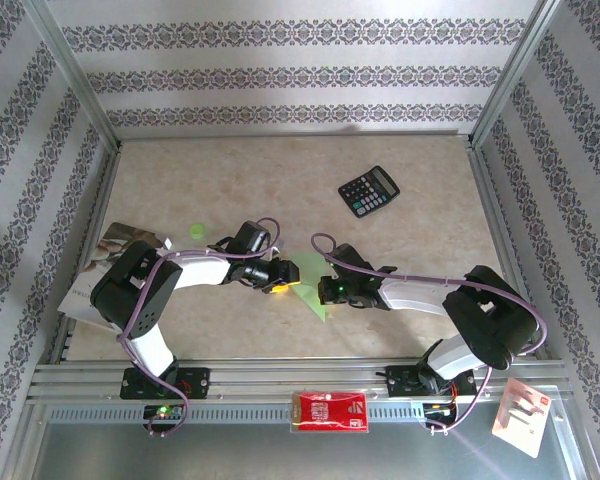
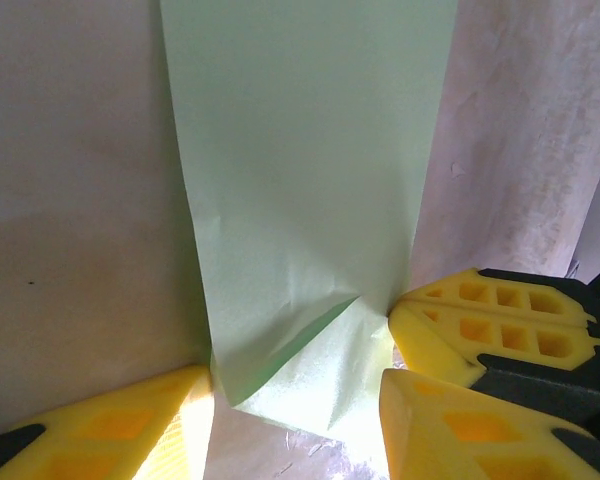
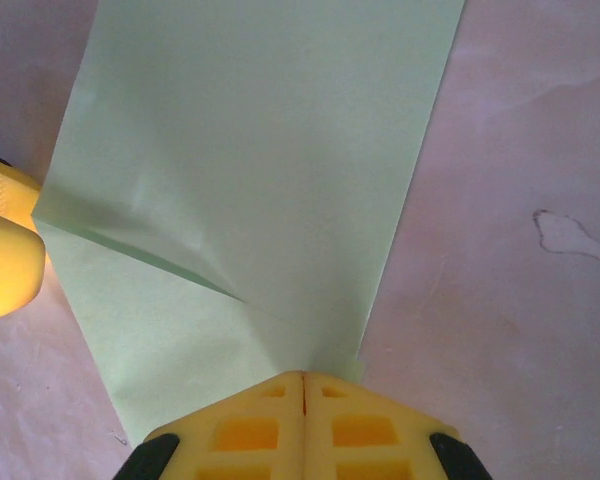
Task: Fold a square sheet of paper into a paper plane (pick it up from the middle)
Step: Fourth fold the wing at the center of the table.
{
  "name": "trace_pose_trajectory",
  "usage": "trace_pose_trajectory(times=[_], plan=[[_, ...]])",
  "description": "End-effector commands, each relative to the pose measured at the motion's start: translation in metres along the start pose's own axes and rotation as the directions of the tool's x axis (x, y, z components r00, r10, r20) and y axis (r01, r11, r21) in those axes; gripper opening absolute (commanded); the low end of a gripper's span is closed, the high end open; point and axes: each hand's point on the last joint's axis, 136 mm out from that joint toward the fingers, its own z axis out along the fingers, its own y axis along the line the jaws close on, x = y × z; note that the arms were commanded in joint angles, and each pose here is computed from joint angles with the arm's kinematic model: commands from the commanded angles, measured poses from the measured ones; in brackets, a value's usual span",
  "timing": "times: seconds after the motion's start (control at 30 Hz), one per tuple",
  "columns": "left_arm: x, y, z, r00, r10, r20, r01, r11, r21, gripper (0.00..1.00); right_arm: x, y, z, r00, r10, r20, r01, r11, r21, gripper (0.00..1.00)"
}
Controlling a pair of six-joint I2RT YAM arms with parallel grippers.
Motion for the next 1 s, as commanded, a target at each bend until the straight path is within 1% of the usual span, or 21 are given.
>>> trace_pose_trajectory(times=[0.0, 0.43, 0.73, 0.97], plan=[[-0.003, -0.015, 0.001, 0.999, 0.041, 0.001, -0.041, 0.999, 0.030, 0.47, 0.013, -0.014, 0.003, 0.999, 0.024, -0.040, -0.022, 0.999, 0.036, 0.00], [-0.007, 0.004, -0.005, 0.998, 0.061, 0.021, -0.059, 0.995, -0.083, 0.46, 0.015, -0.016, 0.003, 0.998, 0.028, -0.049, -0.027, 0.999, 0.031, 0.00], [-0.011, -0.002, -0.001, 0.997, 0.073, 0.009, -0.072, 0.996, -0.051, 0.46, 0.016, -0.017, 0.003, 0.998, 0.030, -0.050, -0.028, 0.999, 0.032, 0.00], [-0.012, -0.001, 0.003, 0.998, 0.065, 0.001, -0.065, 0.997, -0.050, 0.46, 0.015, -0.016, 0.003, 0.998, 0.031, -0.049, -0.030, 0.999, 0.031, 0.00]])
